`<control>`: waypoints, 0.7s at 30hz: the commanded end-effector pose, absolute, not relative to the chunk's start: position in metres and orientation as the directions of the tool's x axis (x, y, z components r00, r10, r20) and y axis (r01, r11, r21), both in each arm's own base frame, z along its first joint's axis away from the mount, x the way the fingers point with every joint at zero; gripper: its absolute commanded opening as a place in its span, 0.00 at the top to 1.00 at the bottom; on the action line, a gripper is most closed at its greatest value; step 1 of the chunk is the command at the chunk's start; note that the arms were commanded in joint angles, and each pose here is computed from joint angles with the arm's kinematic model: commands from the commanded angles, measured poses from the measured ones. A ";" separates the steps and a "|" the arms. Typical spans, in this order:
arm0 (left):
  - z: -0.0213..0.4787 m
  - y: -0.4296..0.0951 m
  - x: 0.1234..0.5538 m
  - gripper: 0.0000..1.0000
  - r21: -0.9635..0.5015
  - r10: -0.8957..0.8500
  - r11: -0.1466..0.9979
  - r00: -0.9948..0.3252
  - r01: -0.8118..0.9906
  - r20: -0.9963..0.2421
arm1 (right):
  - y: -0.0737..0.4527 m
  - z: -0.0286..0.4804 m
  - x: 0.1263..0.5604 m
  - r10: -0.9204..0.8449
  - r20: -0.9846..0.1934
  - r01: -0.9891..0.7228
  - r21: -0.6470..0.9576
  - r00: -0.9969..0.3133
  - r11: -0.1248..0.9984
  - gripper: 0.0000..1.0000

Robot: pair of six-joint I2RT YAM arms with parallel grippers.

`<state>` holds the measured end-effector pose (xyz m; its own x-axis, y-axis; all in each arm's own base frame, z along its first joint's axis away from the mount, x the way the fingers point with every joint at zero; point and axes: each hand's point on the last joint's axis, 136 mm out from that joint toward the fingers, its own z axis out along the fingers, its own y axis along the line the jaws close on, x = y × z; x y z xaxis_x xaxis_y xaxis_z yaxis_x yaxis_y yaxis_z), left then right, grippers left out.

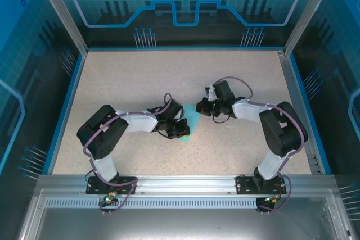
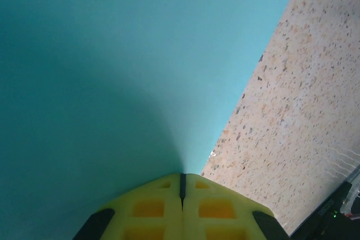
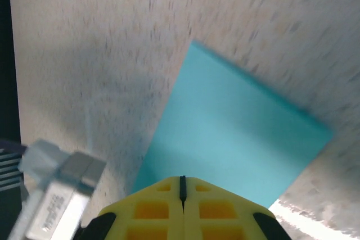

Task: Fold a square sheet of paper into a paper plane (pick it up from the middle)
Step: First fold in half a square sheet of paper at the center of the table.

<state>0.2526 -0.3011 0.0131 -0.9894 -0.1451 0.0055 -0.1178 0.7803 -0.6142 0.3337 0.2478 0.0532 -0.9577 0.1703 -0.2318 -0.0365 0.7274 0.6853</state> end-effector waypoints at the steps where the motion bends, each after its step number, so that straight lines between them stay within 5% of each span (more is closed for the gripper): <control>1: -0.010 -0.284 0.230 1.00 -0.520 -0.129 0.841 -0.988 -0.153 0.082 | 0.257 0.032 0.316 0.153 -0.143 0.011 0.694 -0.978 0.720 1.00; 11: 0.019 -0.295 0.245 1.00 -0.578 -0.074 0.814 -0.997 -0.052 -0.015 | 0.249 -0.003 0.311 0.135 -0.077 0.060 0.611 -0.988 0.789 1.00; 21: 0.073 -0.330 0.285 0.93 -0.747 -0.034 0.659 -0.989 0.087 -0.146 | 0.239 -0.020 0.302 0.098 -0.031 0.063 0.564 -0.995 0.823 1.00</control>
